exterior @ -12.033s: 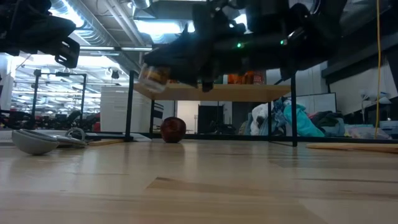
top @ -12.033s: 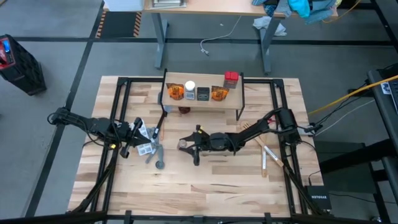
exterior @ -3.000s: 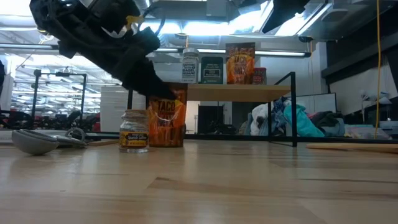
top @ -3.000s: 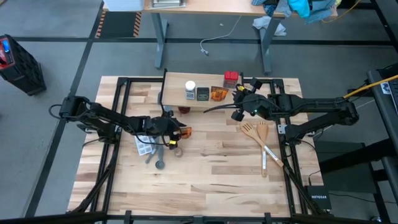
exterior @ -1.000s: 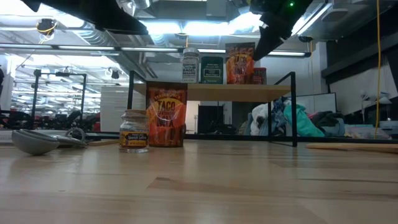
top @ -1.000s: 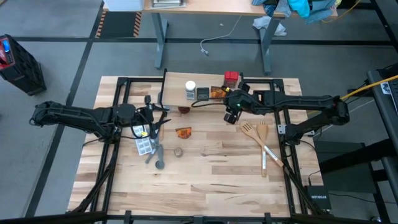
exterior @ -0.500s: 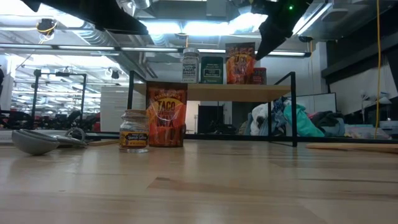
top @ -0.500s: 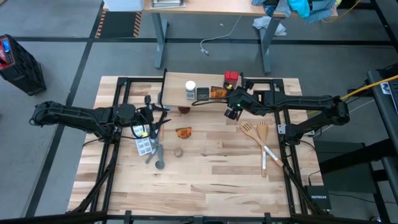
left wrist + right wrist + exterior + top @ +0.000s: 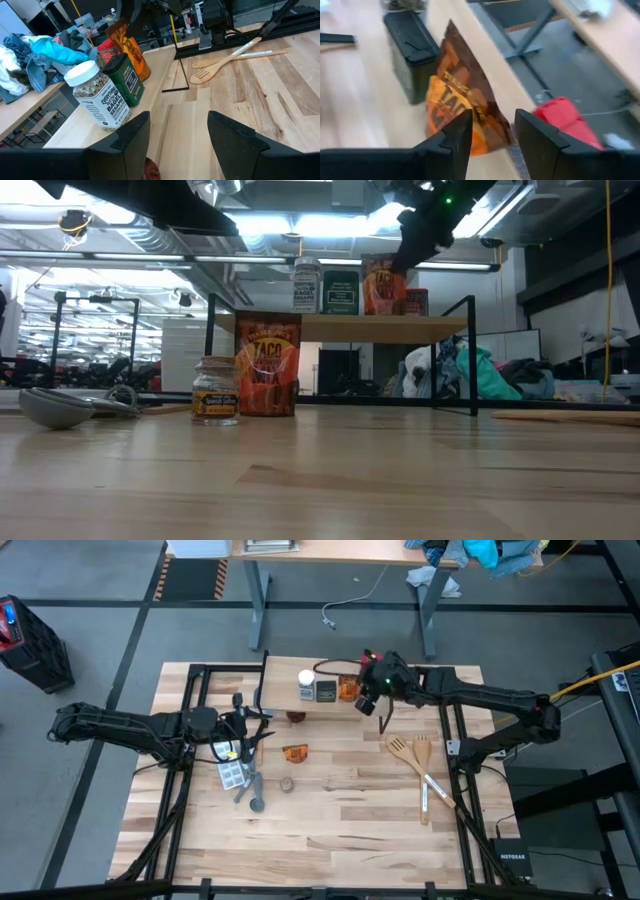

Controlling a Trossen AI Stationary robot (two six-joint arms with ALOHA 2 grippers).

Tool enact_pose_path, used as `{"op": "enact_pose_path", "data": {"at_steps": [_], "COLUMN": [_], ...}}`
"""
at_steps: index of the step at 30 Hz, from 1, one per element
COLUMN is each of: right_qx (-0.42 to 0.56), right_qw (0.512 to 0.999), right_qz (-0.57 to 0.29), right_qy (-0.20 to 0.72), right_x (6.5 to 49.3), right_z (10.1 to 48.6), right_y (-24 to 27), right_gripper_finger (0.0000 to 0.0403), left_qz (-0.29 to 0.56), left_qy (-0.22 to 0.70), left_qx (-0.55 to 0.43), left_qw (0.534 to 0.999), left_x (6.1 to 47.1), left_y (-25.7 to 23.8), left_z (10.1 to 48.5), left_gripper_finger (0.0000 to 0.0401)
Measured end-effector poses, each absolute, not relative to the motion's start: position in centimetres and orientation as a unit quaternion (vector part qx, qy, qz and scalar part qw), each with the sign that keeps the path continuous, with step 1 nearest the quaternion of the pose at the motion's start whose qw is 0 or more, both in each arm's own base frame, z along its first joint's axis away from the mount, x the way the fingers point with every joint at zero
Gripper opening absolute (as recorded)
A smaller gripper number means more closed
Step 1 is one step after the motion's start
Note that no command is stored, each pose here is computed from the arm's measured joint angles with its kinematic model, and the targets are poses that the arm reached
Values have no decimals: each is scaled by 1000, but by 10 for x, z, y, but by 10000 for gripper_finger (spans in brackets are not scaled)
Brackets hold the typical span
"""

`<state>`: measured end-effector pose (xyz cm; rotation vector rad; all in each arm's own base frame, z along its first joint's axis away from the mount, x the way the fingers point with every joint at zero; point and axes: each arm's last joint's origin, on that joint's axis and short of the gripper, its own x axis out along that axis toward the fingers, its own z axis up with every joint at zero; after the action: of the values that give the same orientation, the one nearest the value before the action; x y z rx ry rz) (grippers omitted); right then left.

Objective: Shelf spices
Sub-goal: Remove the orange seasoning pack from the shelf

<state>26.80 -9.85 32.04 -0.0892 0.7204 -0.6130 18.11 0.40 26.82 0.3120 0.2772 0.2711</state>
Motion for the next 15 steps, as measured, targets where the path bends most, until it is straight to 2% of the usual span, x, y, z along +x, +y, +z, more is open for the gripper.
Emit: {"op": "enact_pose_path", "data": {"at_steps": [5,10,13,15], "right_qx": [7,14,18,18], "right_qw": [909,905,901,900], "right_qz": [-226,-213,-214,-214], "right_qy": [350,367,376,379], "right_x": [273,281,285,286], "right_z": [313,302,296,294], "right_y": [-104,-106,-107,-108], "right_gripper_finger": [154,150,124,90], "left_qz": [134,134,134,134], "left_qy": [138,137,137,138], "left_qx": [155,155,154,158], "left_qw": [969,969,969,969], "left_x": [181,181,181,181], "left_y": [4,4,4,4], "left_z": [268,268,268,268], "left_gripper_finger": [192,192,192,192]}}
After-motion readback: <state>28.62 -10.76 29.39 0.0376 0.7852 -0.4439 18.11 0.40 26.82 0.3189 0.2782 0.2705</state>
